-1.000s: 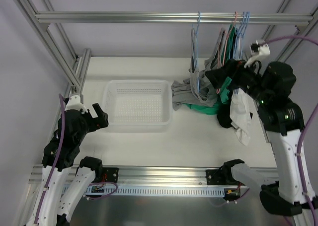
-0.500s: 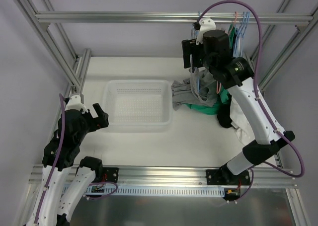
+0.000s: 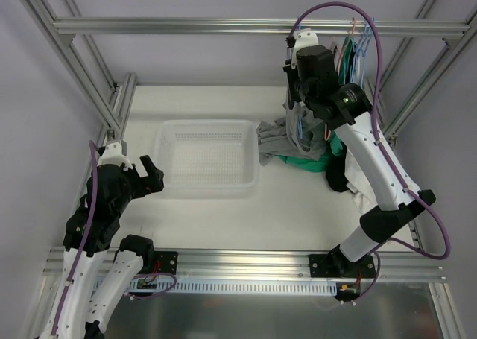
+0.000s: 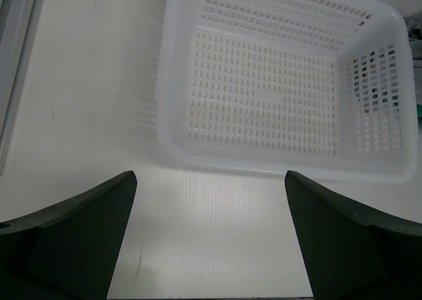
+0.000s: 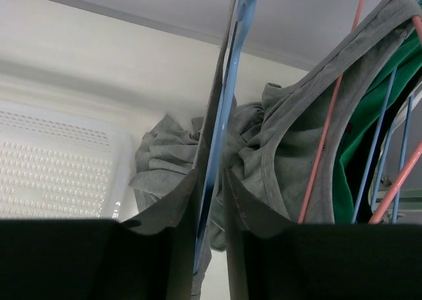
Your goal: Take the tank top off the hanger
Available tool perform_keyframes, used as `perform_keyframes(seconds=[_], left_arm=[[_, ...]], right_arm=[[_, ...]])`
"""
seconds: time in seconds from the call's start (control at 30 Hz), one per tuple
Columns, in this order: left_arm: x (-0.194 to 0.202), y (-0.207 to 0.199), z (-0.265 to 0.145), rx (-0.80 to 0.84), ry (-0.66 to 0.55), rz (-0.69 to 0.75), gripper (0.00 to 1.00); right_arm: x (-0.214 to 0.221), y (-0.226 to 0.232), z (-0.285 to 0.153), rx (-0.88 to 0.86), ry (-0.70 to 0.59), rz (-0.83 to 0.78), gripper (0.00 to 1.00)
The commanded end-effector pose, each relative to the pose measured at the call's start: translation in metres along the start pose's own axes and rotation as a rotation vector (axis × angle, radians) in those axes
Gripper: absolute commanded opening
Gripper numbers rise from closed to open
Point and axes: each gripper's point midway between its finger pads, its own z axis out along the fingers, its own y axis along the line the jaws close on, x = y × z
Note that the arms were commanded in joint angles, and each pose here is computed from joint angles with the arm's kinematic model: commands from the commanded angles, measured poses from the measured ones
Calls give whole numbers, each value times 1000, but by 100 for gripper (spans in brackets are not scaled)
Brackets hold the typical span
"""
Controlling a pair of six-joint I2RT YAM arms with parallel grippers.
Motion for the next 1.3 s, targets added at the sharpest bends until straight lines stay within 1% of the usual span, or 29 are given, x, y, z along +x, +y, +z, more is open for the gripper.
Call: perform_keyframes(seconds=[0.0, 0.1, 0.13, 0.17, 0.2, 0.5, 0.57, 0.83, 0.9, 0.97, 1.0, 1.03, 1.07, 1.1, 1.13, 1.23, 1.27], left_arm=[[-5, -4, 1, 21, -22, 5, 99], [-5, -4, 1, 22, -22, 5, 99], [-5, -4, 2, 22, -20, 5, 99], [-5, -5, 1, 24, -22, 5, 99], [-5, -5, 1, 24, -21, 5, 99], [-5, -5, 1, 30, -25, 4, 99], [-5, -5, 1, 30, -25, 4, 99], [-3, -7, 2, 36, -16, 7, 99], [-4, -7, 2, 38, -20, 6, 99], [-3, -8, 2, 43, -17, 6, 99], [-3, -8, 2, 45, -16, 8, 99], [-3, -9, 2, 50, -14, 7, 99], [-4, -10, 2, 56, -15, 9, 99], [-3, -10, 2, 58, -13, 11, 99], [-3, -11, 3, 62, -10, 11, 98], [-2, -17, 5, 88, 7, 20, 99], [0, -22, 8, 115, 30, 29, 99]], right_arm=[[-25, -9, -10, 40, -79, 49, 19], [-29, -13, -14, 56, -94, 73, 7], [-28, -14, -14, 62, -96, 78, 5], [-29, -15, -15, 65, -100, 87, 1], [-30, -16, -15, 73, -104, 102, 0], [-50, -22, -30, 68, -219, 233, 0], [-60, -25, -38, 62, -270, 263, 0], [-59, -23, -47, 12, -303, 285, 0], [-60, -21, -57, -21, -315, 287, 0], [-49, -18, -60, -45, -294, 283, 0], [-45, -12, -65, -88, -287, 289, 0], [-43, -15, -80, -112, -297, 298, 0], [-31, -11, -80, -129, -272, 297, 0], [-26, -4, -86, -184, -265, 303, 0], [-22, -6, -102, -210, -275, 309, 0], [4, 4, -118, -296, -215, 282, 0], [11, 3, -134, -328, -222, 278, 0]])
